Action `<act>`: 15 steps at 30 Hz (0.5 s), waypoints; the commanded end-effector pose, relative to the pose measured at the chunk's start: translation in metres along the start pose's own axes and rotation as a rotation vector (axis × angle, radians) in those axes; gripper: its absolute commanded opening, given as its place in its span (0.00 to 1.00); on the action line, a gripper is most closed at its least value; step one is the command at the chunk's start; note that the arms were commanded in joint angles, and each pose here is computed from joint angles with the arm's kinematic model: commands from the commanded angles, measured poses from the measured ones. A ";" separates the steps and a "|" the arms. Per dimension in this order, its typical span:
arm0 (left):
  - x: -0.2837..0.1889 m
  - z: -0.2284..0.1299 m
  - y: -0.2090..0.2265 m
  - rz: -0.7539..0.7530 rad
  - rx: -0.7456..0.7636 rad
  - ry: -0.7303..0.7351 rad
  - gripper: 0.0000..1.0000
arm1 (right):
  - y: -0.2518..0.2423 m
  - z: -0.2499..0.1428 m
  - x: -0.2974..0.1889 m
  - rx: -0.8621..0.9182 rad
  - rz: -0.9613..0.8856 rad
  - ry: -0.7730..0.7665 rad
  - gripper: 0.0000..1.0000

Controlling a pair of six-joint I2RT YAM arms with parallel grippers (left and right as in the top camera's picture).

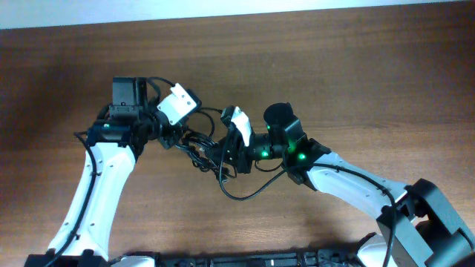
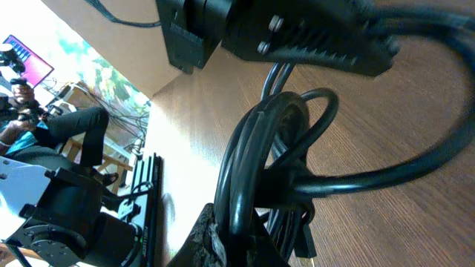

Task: Untangle cables

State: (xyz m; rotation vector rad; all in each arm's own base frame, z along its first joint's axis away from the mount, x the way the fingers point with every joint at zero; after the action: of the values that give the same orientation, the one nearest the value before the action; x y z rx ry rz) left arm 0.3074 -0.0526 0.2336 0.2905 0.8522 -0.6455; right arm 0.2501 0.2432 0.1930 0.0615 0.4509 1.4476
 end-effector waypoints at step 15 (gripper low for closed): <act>-0.005 -0.002 0.035 0.319 -0.956 -0.106 0.91 | -0.011 -0.005 -0.002 0.054 -0.159 0.031 0.04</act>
State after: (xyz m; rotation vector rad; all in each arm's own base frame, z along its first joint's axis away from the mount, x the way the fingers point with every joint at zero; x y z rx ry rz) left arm 0.3270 -0.0198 0.2352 -0.4202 0.8788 0.1025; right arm 0.2574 0.2379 0.1816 0.0338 0.5262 1.2958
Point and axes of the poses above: each gripper's point midway between its finger pads, its own x axis out along the fingers, its own y axis along the line the jaws close on, z = x × y, the point moved 10 cm from there along -x, back along the fingers, and after that the axes turned 14 degrees about -x, right-handed, at the moved point
